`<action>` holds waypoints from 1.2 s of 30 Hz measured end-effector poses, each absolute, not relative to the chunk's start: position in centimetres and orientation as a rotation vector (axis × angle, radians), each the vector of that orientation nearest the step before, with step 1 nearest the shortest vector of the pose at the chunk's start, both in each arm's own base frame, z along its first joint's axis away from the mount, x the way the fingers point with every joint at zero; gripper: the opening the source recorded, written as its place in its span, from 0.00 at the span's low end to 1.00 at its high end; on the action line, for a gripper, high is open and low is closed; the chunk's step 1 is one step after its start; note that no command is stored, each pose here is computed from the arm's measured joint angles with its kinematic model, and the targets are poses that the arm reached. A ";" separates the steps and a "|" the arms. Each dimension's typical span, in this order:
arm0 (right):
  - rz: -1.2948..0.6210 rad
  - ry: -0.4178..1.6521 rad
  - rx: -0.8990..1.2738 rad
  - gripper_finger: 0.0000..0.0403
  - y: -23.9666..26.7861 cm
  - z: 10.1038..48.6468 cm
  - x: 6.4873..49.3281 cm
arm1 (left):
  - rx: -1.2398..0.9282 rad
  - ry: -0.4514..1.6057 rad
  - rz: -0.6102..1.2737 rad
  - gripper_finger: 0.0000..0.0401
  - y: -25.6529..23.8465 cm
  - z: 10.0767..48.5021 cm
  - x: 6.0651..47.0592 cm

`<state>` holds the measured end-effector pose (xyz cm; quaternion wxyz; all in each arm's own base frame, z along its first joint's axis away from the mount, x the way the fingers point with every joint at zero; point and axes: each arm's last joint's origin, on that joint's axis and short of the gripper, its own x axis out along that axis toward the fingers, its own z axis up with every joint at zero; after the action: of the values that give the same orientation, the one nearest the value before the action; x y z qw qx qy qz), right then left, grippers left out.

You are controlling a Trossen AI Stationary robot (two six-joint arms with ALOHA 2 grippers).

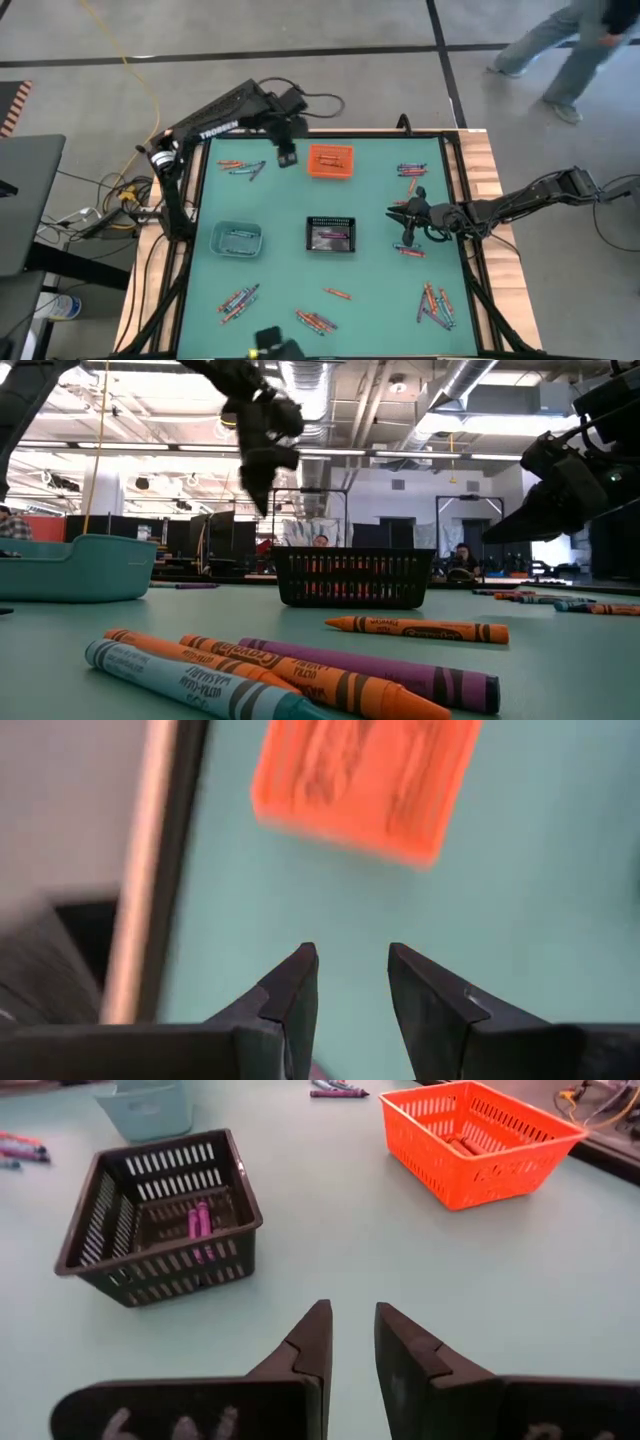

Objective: Sort crayons
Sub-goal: Put the blue crayon into the light blue bin

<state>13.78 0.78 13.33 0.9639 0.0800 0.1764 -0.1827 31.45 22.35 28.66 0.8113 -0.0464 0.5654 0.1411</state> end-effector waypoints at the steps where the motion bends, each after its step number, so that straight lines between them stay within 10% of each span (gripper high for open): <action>1: -0.372 0.355 0.176 0.18 0.8 13.3 13.8 | -0.151 1.231 0.314 0.28 22.7 28.2 30.6; 13: -0.317 0.341 0.246 0.18 1.8 13.4 13.7 | -0.461 1.451 0.539 0.28 23.3 19.5 24.3; 36: -0.302 0.332 0.262 0.18 2.0 13.5 13.7 | -0.204 1.484 0.629 0.28 24.1 17.4 24.0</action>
<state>13.71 2.02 13.46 0.9664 0.1297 0.1641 -0.1493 23.97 24.12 17.41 0.6877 -0.0911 0.6632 0.2809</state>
